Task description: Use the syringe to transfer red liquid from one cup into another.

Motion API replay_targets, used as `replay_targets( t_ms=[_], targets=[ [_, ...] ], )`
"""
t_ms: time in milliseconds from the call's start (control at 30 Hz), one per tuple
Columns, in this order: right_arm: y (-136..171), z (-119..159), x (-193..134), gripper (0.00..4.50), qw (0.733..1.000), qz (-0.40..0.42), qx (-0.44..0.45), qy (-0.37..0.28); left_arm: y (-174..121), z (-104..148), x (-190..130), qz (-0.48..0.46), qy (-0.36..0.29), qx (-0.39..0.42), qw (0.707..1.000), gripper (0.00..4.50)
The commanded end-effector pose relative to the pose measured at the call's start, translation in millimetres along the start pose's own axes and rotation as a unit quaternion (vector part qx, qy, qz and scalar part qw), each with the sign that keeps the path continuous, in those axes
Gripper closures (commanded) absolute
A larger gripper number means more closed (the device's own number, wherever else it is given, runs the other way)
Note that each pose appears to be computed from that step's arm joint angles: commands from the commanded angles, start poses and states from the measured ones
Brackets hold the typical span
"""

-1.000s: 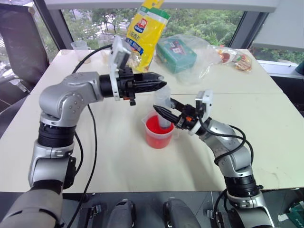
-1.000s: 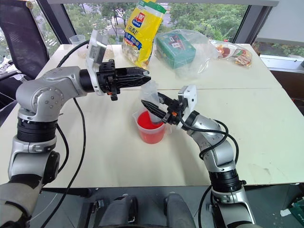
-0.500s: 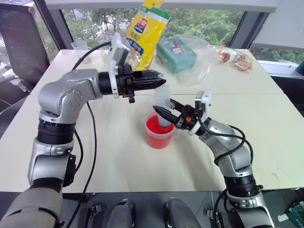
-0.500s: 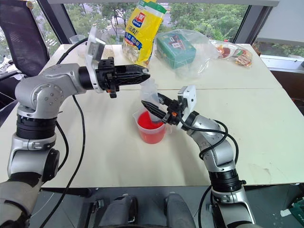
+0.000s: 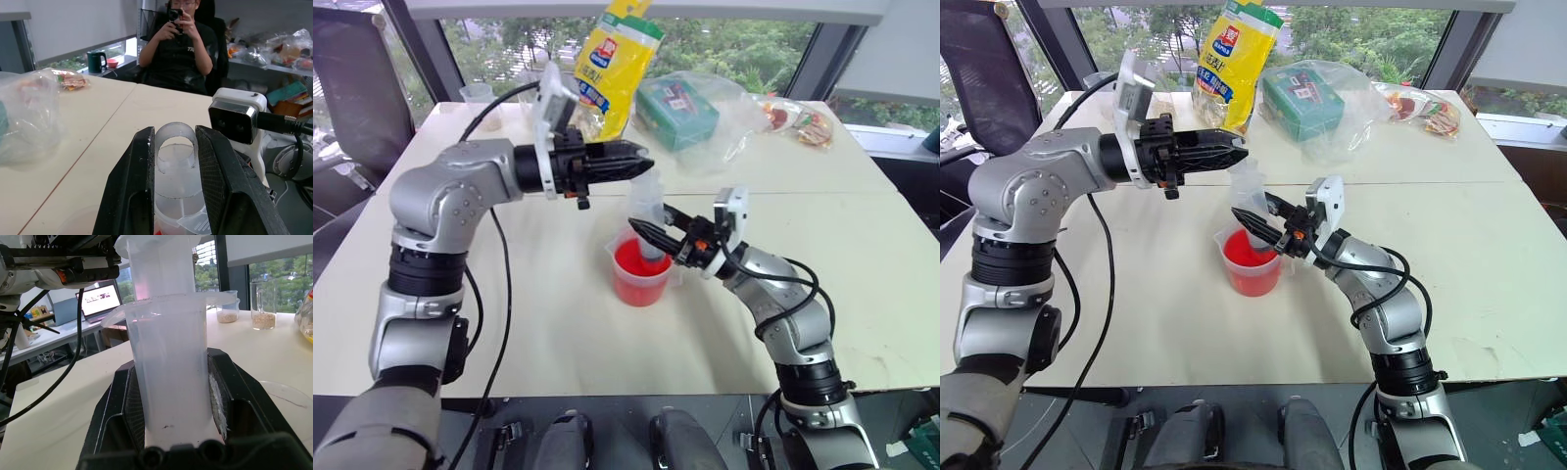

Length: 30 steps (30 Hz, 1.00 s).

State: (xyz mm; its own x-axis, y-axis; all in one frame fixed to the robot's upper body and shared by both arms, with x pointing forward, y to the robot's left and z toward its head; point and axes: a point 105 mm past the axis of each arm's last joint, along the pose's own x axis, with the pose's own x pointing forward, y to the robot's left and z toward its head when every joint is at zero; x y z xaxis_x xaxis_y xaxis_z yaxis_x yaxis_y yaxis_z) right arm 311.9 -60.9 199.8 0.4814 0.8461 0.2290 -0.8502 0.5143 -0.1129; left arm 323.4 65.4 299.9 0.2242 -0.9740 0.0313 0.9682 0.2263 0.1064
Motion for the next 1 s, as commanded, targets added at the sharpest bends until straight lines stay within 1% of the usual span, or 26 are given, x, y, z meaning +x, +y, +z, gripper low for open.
replay_targets(
  t_ms=[33, 400, 600, 667, 733, 833, 867, 1000],
  targets=[
    [16, 2, 5, 3.12, 0.999, 0.043, -0.002, -0.002, 8, 44, -17, 0.048, -0.05, 0.074, 0.995, 3.8],
    [14, 13, 5, 3.12, 0.999, 0.044, -0.015, -0.013, 9, 45, -18, 0.053, -0.05, 0.075, 0.995, 3.8],
    [12, 27, 8, 3.12, 0.998, 0.043, -0.024, -0.028, 8, 34, -19, 0.051, -0.038, 0.06, 0.996, 3.8],
    [12, 30, 9, 3.12, 0.998, 0.044, -0.026, -0.033, 8, 29, -19, 0.053, -0.036, 0.052, 0.997, 2.74],
    [13, 34, 11, 3.12, 0.998, 0.045, -0.025, -0.039, 9, 23, -20, 0.054, -0.03, 0.044, 0.997, 1.86],
    [13, 39, 12, 3.12, 0.998, 0.044, -0.022, -0.046, 8, 15, -23, 0.057, -0.02, 0.037, 0.997, 0.35],
    [13, 40, 12, 3.12, 0.998, 0.043, -0.022, -0.047, 8, 13, -25, 0.058, -0.018, 0.035, 0.998, 0.04],
    [11, 46, 14, 3.12, 0.997, 0.037, -0.025, -0.055, 9, 8, -36, 0.068, -0.01, 0.03, 0.997, 0.04]
  ],
)
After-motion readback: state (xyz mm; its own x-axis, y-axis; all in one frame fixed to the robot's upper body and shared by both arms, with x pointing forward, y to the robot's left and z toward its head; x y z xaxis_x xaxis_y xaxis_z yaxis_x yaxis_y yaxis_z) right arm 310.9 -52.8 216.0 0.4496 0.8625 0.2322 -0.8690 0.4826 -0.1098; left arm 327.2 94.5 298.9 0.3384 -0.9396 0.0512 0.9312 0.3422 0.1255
